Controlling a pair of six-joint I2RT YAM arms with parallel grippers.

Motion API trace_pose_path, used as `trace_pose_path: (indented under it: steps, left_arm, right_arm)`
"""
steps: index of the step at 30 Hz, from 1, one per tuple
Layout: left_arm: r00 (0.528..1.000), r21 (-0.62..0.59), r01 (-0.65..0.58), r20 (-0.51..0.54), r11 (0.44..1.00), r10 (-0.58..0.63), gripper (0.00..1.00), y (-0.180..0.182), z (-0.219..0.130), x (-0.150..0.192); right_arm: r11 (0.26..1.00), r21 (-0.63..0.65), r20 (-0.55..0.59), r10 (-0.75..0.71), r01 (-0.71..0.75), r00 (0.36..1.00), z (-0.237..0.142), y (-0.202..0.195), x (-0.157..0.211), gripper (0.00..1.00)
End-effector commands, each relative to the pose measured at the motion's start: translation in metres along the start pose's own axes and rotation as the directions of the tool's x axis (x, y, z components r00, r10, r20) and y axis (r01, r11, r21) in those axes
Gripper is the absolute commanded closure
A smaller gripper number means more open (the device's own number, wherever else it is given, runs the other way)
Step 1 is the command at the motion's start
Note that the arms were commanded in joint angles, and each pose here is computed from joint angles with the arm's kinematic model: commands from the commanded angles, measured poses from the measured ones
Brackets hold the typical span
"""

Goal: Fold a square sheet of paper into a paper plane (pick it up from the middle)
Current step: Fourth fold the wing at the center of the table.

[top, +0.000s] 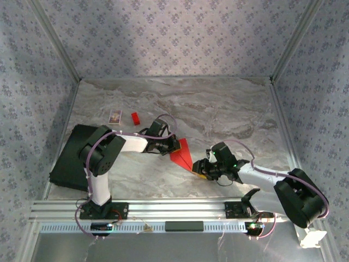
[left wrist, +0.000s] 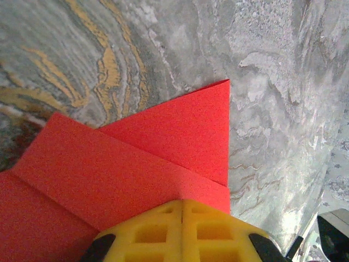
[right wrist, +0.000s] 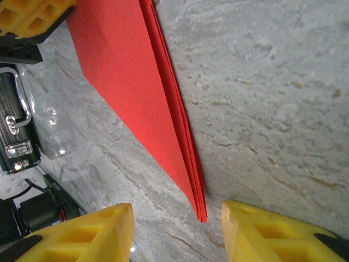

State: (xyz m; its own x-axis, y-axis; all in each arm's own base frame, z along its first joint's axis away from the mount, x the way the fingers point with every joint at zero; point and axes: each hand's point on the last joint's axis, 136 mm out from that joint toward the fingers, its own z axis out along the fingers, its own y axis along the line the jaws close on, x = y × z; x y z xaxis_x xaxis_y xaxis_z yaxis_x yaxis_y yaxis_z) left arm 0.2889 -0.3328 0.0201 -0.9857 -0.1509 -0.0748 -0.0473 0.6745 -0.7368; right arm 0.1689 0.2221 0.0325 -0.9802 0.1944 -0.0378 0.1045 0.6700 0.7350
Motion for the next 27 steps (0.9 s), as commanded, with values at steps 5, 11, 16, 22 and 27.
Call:
trace_pose_path:
  steps: [5,11,16,22,27]
  left_arm:
    - [0.996,-0.159,0.079,-0.021,0.984,-0.084,0.98,0.052,0.005,0.013]
    - [0.996,-0.159,0.080,-0.024,0.984,-0.085,0.98,0.052,0.005,0.014]
    - [0.996,-0.160,0.080,-0.024,0.984,-0.085,0.98,0.053,0.006,0.014]
    - [0.996,-0.160,0.083,-0.023,0.984,-0.087,0.98,0.053,0.005,0.014]
    - [0.996,-0.155,0.081,-0.024,0.985,-0.086,0.98,0.051,0.005,0.014]
  right_arm:
    - [1.000,0.011,-0.027,0.028,-0.028,0.999,0.003,-0.006,0.003,0.53]
    - [0.999,-0.031,-0.031,0.019,-0.020,0.999,0.004,0.004,0.001,0.56]
    - [0.998,-0.050,-0.020,0.027,-0.028,0.999,0.004,0.007,-0.002,0.57]
    - [0.998,-0.057,-0.008,0.026,-0.026,1.000,0.006,0.011,-0.007,0.56]
    - [0.996,-0.093,0.006,0.016,-0.016,1.000,0.007,0.016,-0.012,0.57]
